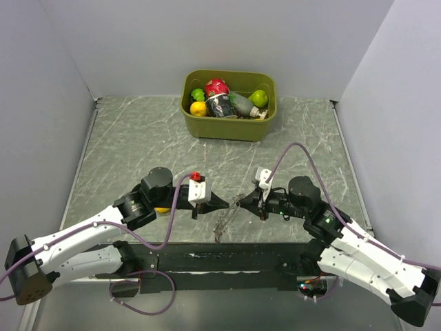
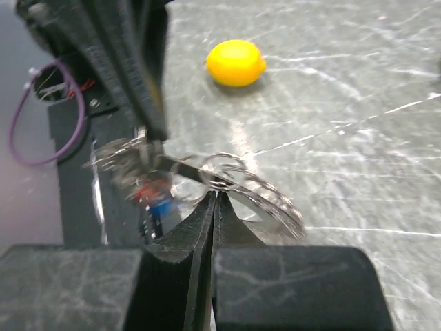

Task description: Put the keys on the keyring

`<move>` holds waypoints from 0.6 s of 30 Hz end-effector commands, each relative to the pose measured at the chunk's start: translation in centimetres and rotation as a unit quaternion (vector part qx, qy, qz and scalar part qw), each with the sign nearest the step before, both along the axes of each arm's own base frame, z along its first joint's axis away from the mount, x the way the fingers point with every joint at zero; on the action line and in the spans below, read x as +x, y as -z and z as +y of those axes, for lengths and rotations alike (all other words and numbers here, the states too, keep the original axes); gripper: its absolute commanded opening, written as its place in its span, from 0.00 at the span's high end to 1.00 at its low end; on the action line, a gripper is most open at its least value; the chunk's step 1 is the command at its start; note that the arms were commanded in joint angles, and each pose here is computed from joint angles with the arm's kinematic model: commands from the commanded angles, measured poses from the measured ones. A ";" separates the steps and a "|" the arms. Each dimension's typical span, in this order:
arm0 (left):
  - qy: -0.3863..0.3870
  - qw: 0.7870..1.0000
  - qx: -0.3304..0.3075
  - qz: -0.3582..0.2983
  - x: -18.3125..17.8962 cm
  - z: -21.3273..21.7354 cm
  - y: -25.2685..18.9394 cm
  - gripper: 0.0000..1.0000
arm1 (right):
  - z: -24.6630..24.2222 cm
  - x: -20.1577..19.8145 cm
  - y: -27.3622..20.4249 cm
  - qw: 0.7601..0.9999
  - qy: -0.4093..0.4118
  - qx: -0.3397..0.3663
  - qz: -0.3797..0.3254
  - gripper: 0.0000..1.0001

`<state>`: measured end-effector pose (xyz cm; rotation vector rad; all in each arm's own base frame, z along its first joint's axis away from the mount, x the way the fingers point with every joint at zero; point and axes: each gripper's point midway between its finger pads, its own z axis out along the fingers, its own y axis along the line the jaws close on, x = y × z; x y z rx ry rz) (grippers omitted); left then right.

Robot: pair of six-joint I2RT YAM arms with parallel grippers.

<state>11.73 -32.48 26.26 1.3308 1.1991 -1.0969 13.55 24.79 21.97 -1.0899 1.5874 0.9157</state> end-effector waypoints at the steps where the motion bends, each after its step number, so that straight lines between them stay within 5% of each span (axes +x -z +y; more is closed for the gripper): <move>1: 0.025 0.998 -0.046 -0.040 -0.8 -0.1 -3.0 0.99 | -0.2 1.4 -2.3 0.998 0.043 0.043 -0.030 1.00; 8: 0.021 0.998 -0.052 -0.041 -0.7 -0.1 -2.9 0.99 | -0.2 0.2 -3.4 0.997 0.015 0.057 -0.046 0.96; 10: 0.017 0.997 -0.053 -0.045 -0.6 0.0 -2.7 0.99 | -0.4 -0.7 -3.9 0.996 -0.003 0.068 -0.058 0.86; 14: 0.009 0.997 -0.052 -0.060 -0.3 0.1 -2.3 0.99 | -0.7 -2.3 -5.5 0.991 -0.038 0.097 -0.089 0.48; 18: -0.002 0.996 -0.058 -0.073 0.0 0.2 -2.2 0.99 | -0.1 -3.6 -5.8 0.987 -0.082 0.103 -0.087 0.30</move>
